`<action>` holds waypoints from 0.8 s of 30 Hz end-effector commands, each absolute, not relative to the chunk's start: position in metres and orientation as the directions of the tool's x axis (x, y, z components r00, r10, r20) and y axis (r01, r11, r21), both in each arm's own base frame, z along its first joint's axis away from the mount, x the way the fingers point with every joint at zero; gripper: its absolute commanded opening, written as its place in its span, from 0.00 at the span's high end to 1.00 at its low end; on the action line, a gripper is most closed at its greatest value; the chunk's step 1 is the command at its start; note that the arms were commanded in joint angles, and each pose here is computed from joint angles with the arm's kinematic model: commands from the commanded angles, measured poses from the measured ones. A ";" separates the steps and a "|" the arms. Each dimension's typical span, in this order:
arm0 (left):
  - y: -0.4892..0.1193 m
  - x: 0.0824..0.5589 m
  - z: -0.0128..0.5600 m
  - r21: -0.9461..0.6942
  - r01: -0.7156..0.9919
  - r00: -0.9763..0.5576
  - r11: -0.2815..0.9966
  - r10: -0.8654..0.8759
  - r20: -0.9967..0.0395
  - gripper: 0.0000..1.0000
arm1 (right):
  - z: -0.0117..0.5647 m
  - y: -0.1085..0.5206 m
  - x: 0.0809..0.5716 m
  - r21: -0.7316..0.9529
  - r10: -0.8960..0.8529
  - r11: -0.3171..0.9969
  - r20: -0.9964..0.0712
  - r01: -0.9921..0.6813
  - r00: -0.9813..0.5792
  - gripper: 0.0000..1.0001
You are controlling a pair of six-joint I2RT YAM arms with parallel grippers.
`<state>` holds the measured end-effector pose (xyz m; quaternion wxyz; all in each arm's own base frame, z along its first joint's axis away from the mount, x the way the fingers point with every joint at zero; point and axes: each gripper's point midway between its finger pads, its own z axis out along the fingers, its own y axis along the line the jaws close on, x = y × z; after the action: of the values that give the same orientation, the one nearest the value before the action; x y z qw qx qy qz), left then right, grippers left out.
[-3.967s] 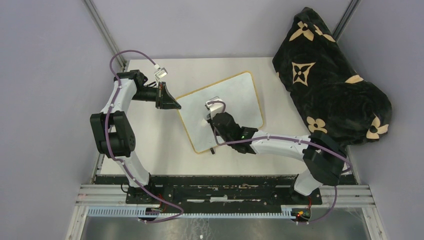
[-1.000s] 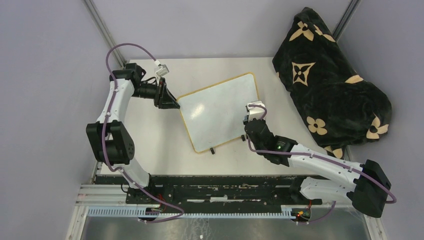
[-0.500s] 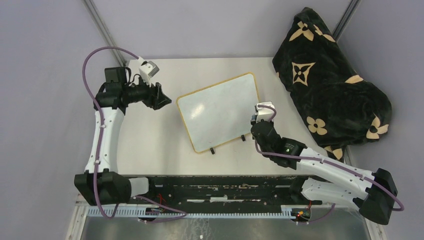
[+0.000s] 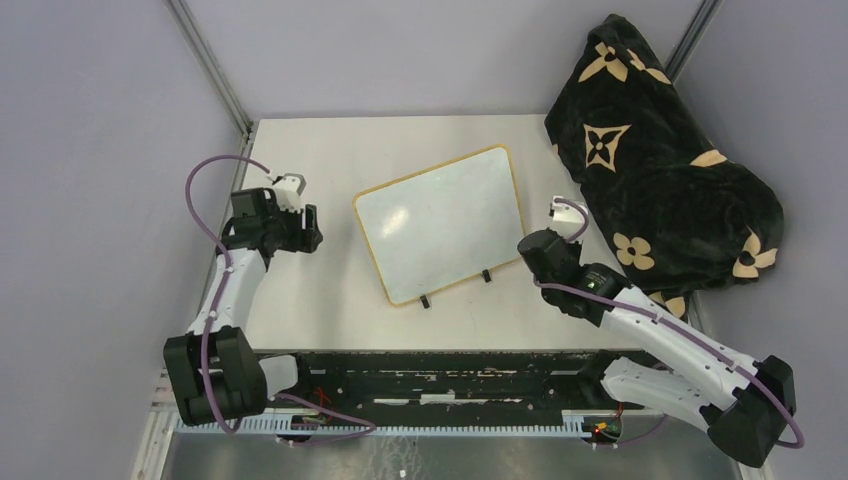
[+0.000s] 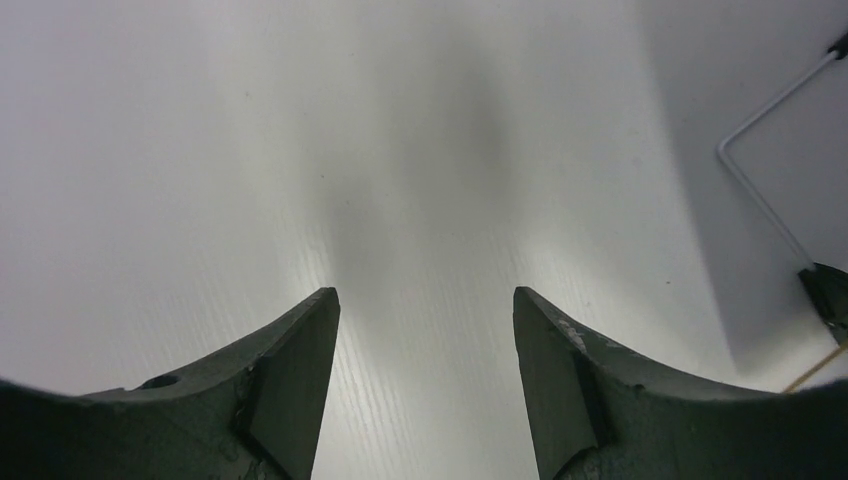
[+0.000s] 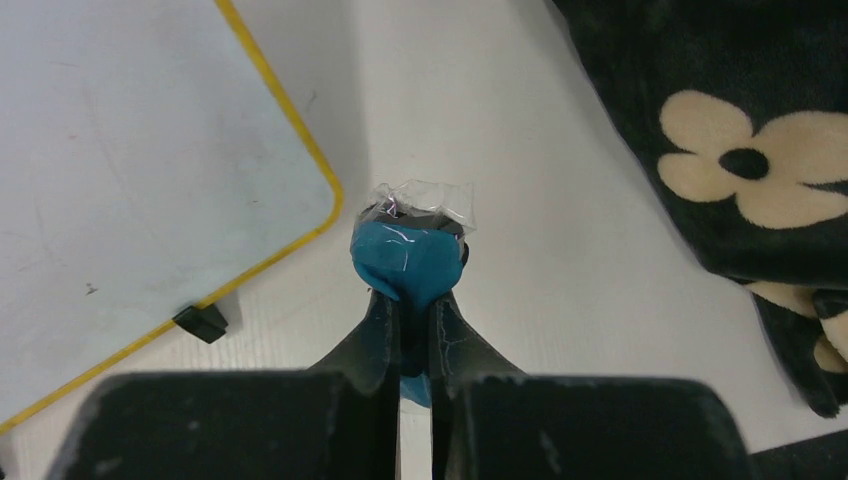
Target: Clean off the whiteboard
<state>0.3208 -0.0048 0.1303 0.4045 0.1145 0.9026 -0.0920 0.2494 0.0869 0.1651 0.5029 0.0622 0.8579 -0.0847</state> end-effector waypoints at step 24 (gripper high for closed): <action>-0.019 0.322 0.088 -0.036 0.364 -0.456 0.931 0.145 -0.878 0.28 | 0.059 0.097 0.229 -0.006 0.118 0.989 -0.554 0.146 -0.824 0.50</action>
<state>0.3150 -0.0107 0.0776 0.4684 0.1297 0.8689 -0.0938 0.2301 0.0931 0.0675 0.2944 0.0608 0.9531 -0.0357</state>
